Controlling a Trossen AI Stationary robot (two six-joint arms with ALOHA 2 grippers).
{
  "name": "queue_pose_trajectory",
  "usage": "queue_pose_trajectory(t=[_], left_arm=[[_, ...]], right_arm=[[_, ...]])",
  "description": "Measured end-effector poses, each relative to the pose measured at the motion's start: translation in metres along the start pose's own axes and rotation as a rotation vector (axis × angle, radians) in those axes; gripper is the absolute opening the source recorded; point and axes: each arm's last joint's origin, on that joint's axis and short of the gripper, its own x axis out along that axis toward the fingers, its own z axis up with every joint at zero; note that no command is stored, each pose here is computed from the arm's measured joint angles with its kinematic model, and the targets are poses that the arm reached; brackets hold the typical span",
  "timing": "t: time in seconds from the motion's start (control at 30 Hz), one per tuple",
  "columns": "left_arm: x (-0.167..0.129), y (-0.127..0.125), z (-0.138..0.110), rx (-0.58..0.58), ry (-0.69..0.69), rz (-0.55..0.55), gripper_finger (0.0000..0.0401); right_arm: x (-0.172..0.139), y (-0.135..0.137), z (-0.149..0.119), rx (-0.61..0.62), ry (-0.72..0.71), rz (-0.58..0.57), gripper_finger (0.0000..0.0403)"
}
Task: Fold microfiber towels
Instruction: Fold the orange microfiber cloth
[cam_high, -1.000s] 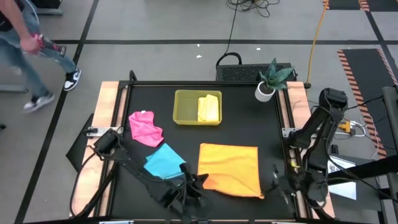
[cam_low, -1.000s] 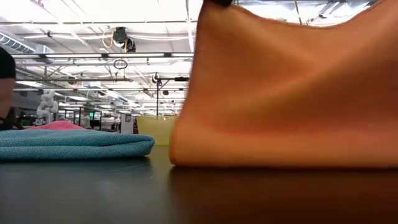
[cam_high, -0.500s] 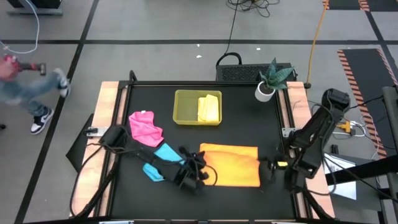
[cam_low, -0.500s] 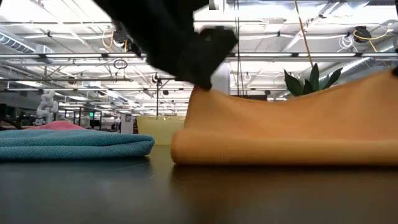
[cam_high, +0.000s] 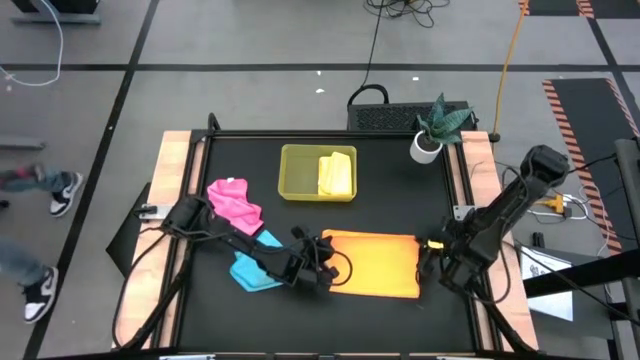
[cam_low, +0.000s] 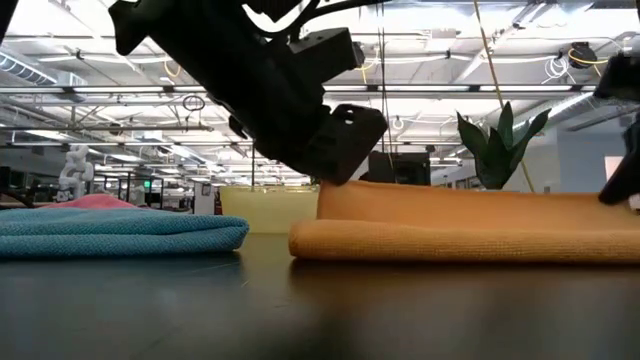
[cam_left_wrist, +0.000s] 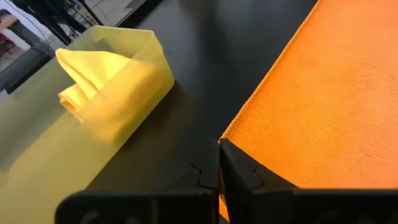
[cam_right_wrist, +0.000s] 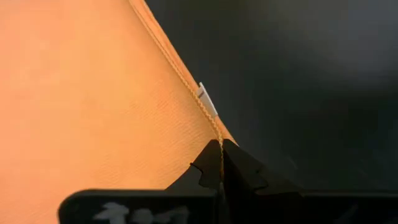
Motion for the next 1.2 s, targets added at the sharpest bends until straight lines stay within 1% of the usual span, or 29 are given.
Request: queue_pose_trajectory(t=[0.23, 0.43, 0.63, 0.7, 0.77, 0.83, 0.9, 1.0, 1.1, 1.2], left_arm=[[0.000, -0.001, -0.001, -0.038, 0.015, -0.021, 0.0012], [-0.002, 0.000, -0.005, -0.033, 0.046, -0.028, 0.0005], [-0.002, 0.003, -0.009, -0.062, 0.080, -0.003, 0.0004], [-0.006, 0.001, -0.011, -0.061, 0.077, -0.012, 0.0005], [-0.012, -0.001, -0.009, -0.036, 0.071, -0.030, 0.0007], [-0.016, -0.001, -0.005, -0.037, 0.064, -0.046, 0.0007], [-0.019, 0.004, -0.002, -0.030, 0.065, -0.034, 0.0004], [-0.014, 0.009, -0.001, -0.031, 0.077, -0.012, 0.0006], [-0.006, 0.016, -0.004, -0.022, 0.133, 0.006, 0.0007], [0.004, 0.019, -0.010, -0.013, 0.184, 0.009, 0.0003]], right_arm=[[0.029, -0.008, -0.013, 0.022, -0.017, 0.052, 0.0000], [0.041, -0.012, -0.020, 0.021, -0.060, 0.101, 0.0000], [0.040, -0.010, -0.018, -0.010, -0.086, 0.103, 0.0000], [0.038, -0.006, -0.014, -0.022, -0.101, 0.111, 0.0000], [0.036, -0.002, -0.011, -0.042, -0.107, 0.119, 0.0000], [0.034, 0.000, -0.009, -0.057, -0.111, 0.120, 0.0000], [0.031, 0.003, -0.006, -0.060, -0.122, 0.117, 0.0000], [0.029, 0.004, -0.003, -0.053, -0.153, 0.107, 0.0000], [0.029, 0.004, -0.001, -0.043, -0.184, 0.092, 0.0000], [0.033, 0.001, 0.000, -0.029, -0.183, 0.070, 0.0000]])
